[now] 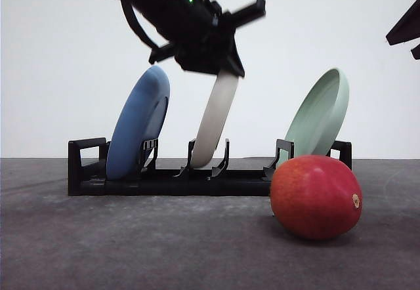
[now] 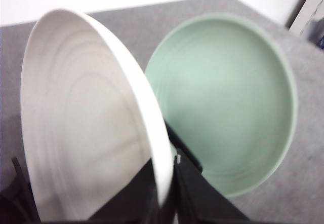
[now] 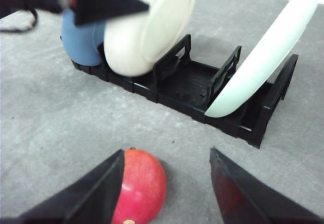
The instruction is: Place pomegranate in white plate
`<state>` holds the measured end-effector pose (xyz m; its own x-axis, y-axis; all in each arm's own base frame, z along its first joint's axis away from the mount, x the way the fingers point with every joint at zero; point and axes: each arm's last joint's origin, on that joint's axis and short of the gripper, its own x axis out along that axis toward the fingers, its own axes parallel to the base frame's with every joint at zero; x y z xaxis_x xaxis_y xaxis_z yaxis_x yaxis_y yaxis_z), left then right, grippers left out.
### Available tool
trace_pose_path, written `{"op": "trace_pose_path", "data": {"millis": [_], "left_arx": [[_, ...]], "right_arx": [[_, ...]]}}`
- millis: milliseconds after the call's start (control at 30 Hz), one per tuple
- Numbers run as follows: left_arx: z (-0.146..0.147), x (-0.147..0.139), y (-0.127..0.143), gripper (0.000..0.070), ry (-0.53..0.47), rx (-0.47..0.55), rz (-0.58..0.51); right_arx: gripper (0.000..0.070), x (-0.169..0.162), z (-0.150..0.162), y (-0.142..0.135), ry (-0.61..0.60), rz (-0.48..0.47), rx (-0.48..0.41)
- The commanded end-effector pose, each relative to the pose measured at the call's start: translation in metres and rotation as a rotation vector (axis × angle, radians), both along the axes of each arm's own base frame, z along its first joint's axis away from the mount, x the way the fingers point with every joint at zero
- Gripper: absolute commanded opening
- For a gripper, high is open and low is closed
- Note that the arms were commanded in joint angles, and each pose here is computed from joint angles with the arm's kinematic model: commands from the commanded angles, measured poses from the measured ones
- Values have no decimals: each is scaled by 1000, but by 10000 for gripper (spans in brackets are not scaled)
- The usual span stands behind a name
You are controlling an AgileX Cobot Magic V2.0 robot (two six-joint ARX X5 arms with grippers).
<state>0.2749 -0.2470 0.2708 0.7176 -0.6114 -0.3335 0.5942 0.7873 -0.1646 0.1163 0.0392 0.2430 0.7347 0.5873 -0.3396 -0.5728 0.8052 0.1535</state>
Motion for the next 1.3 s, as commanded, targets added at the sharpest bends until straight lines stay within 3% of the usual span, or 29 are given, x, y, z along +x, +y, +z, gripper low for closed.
{"op": "trace_pose_path", "data": {"millis": [0, 167, 333, 500, 600, 1067, 1167, 1267], "left_arx": [[17, -2, -1, 14, -25, -63, 7], [39, -12, 7, 14, -15, -172, 15], [60, -25, 16, 13, 27, -274, -63], [71, -42, 28, 13, 151, -317, -88], [71, -52, 34, 13, 175, -324, -101], [34, -107, 74, 10, 23, -474, -174], [22, -116, 79, 10, 8, -472, -191], [12, -125, 80, 10, -27, -389, -225]], "right_arx": [[338, 0, 6, 1, -25, 9, 3], [338, 0, 6, 1, -24, 9, 3], [338, 0, 6, 1, -24, 9, 3], [338, 0, 6, 1, -22, 8, 3], [338, 0, 5, 1, -16, 8, 1], [338, -1, 2, 0, 16, 8, -7], [338, -2, 1, 0, 30, 8, -10], [338, -2, 0, 0, 46, 8, -14]]}}
